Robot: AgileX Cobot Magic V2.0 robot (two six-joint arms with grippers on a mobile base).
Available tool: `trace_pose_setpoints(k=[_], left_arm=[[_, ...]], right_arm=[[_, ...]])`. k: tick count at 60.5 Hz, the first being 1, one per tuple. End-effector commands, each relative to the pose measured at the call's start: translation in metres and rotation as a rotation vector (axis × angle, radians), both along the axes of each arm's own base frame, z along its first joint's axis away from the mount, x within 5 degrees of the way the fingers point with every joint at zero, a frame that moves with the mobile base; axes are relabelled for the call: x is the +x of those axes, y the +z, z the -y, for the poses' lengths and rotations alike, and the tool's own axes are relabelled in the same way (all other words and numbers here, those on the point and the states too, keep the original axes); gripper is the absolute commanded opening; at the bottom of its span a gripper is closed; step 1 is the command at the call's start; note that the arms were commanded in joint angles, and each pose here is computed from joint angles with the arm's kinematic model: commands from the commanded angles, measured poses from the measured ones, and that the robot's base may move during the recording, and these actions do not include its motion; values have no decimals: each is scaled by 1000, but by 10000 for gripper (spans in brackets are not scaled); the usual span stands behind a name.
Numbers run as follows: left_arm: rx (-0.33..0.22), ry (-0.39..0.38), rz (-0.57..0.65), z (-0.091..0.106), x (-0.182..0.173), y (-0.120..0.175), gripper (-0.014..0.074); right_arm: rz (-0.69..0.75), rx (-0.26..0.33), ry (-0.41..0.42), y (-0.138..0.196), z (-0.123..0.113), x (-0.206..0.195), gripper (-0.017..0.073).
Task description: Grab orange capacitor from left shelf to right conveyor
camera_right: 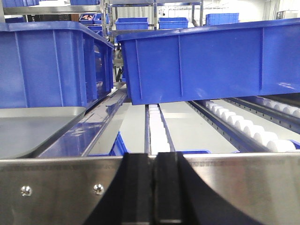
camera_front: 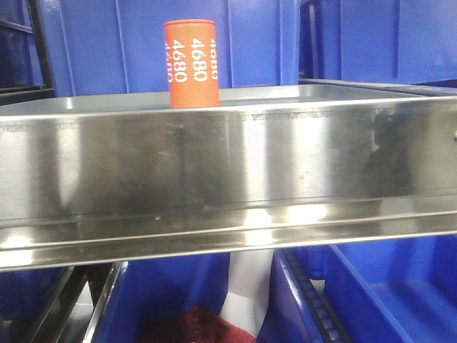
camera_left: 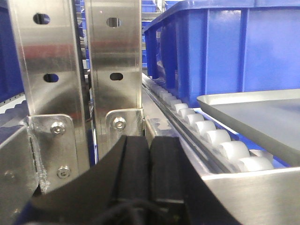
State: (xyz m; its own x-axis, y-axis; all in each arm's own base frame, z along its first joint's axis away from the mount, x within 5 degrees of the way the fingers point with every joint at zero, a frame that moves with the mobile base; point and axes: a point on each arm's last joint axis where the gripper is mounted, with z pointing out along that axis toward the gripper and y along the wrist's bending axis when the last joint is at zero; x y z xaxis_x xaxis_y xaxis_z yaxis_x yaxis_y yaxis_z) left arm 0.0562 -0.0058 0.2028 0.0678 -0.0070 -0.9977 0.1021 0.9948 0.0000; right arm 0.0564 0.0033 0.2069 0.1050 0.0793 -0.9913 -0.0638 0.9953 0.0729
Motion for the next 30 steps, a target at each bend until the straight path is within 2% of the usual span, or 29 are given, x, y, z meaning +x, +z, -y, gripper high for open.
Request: trace_pose_setpoints(k=[1, 16, 30], left_arm=[[-15, -7, 87, 0, 0, 10, -105], [-15, -7, 87, 0, 0, 10, -105], [-15, -7, 87, 0, 0, 10, -105]], right_arm=[[101, 4, 6, 8, 0, -3, 54], [114, 5, 7, 9, 0, -3, 54], [289, 15, 21, 24, -1, -8, 54]])
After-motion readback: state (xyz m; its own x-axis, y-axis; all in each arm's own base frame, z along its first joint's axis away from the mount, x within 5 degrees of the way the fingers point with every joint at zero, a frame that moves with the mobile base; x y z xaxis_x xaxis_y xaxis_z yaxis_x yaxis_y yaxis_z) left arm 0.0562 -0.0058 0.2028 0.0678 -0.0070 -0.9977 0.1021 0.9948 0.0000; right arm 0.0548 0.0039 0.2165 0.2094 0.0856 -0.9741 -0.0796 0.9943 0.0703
